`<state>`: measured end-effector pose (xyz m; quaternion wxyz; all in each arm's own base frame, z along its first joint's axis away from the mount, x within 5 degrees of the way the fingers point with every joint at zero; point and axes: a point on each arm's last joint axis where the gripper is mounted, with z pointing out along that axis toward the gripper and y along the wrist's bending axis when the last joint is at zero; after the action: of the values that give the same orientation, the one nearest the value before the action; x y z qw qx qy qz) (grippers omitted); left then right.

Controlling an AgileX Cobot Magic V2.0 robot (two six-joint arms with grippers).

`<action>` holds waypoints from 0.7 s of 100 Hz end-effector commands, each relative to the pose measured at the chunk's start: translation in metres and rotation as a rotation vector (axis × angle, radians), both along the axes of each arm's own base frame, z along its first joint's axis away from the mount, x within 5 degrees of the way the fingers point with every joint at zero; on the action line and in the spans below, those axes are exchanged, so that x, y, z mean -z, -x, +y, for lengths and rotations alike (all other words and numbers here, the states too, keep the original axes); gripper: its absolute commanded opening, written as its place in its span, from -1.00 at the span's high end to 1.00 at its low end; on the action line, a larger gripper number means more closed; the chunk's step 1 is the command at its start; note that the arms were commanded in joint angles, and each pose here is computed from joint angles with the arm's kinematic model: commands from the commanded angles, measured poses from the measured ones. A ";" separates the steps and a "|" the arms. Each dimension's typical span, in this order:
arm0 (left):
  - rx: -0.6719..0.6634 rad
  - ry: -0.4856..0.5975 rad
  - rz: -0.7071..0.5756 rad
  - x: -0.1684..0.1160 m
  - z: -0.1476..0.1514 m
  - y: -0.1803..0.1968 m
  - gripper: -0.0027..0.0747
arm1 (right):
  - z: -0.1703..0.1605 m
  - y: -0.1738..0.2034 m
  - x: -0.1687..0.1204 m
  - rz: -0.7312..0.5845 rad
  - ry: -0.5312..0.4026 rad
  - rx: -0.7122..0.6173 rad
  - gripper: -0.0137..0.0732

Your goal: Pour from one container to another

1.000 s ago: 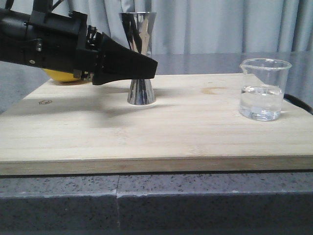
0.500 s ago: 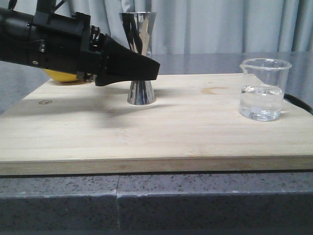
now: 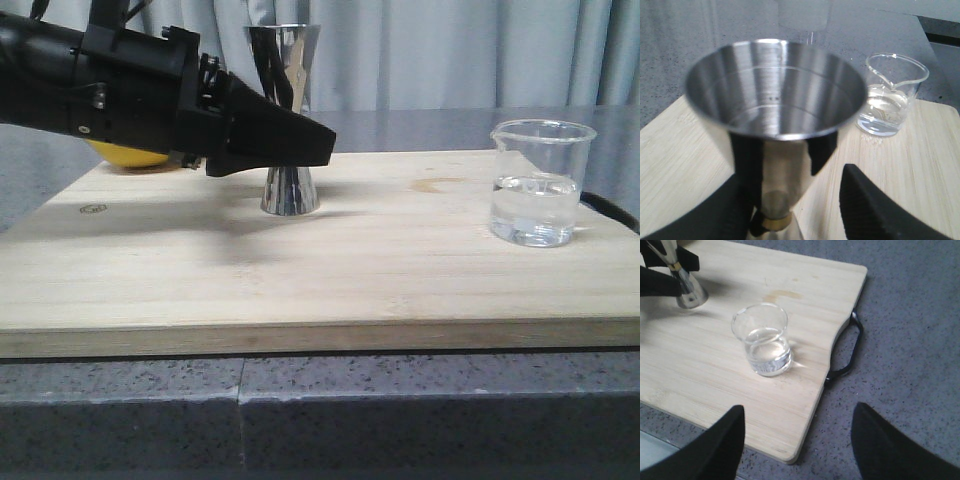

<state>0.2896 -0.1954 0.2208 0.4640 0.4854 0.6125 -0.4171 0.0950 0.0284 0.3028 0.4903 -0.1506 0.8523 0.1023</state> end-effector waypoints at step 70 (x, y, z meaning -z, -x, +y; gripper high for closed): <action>0.081 0.206 -0.055 -0.047 -0.008 0.002 0.96 | 0.004 -0.015 0.011 -0.054 -0.050 -0.028 -0.28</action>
<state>0.2902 -0.1994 0.2324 0.4744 0.4924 0.5840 -0.4375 0.1016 0.0302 0.2864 0.4891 -0.1562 0.8506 0.1134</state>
